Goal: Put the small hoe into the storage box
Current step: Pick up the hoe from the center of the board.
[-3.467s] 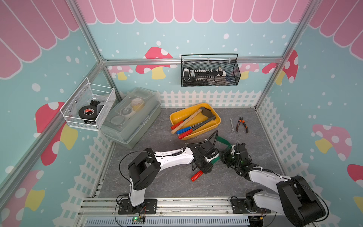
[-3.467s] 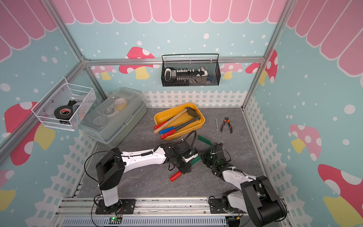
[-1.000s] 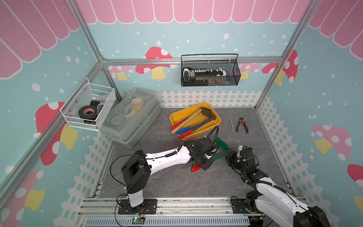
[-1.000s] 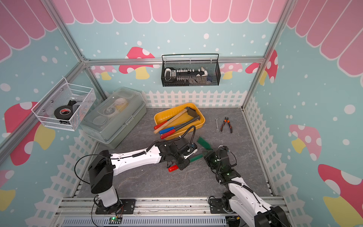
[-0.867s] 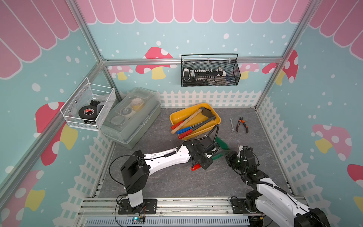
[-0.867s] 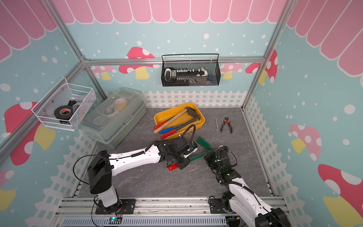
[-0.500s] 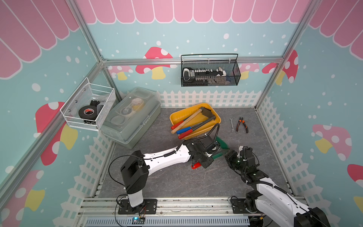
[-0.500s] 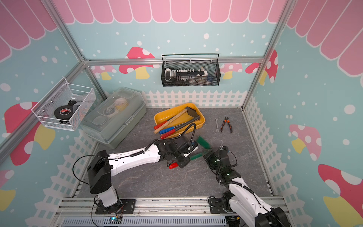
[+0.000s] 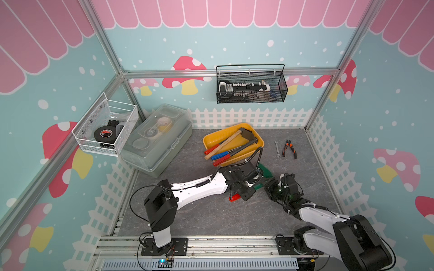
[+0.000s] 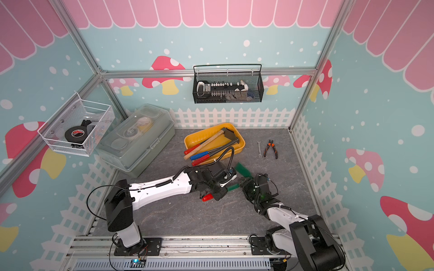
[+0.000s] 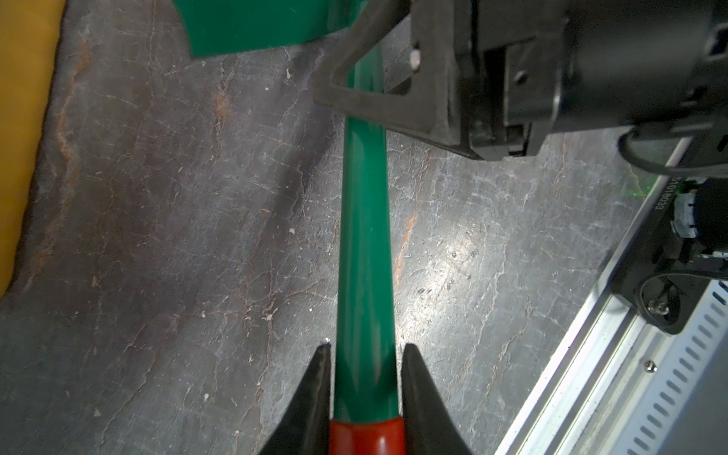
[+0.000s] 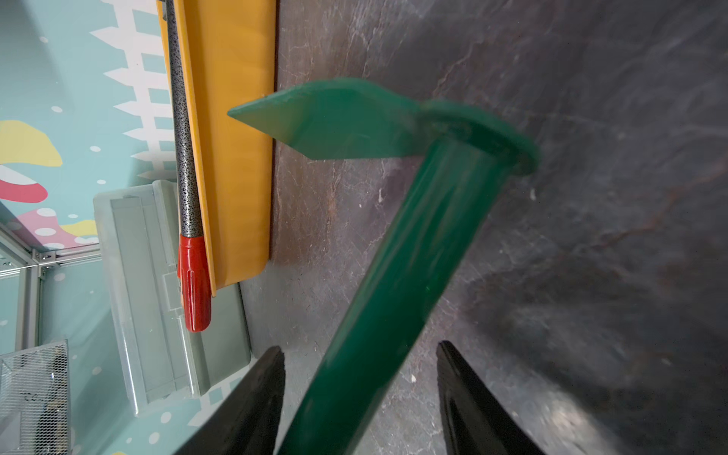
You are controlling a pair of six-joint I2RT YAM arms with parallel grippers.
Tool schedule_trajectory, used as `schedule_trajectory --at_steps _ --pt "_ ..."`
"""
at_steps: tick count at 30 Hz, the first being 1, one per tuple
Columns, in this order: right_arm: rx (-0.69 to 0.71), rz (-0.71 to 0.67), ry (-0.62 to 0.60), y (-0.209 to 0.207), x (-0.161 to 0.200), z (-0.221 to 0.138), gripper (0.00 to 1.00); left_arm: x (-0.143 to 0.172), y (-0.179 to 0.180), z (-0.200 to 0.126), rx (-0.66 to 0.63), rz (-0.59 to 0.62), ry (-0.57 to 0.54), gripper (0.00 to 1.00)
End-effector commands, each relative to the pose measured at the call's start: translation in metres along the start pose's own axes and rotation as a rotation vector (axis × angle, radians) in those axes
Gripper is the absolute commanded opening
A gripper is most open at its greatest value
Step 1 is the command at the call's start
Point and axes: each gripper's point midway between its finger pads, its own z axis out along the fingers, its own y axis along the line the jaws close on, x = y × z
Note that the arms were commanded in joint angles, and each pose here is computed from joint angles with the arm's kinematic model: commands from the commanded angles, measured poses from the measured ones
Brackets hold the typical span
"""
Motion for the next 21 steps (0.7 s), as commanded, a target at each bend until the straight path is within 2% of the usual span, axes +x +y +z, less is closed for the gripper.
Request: schedule_trajectory --at_steps 1,10,21 --pt "-0.102 0.017 -0.006 0.032 -0.006 0.006 0.60 -0.017 -0.005 -0.007 0.022 -0.002 -0.043 0.00" --pt "-0.155 0.075 0.012 0.037 -0.006 0.025 0.48 -0.018 -0.010 0.001 0.047 -0.009 -0.041 0.00" --pt "-0.159 0.055 -0.029 0.043 -0.012 0.019 0.21 -0.001 -0.016 0.014 0.076 -0.023 -0.009 0.00"
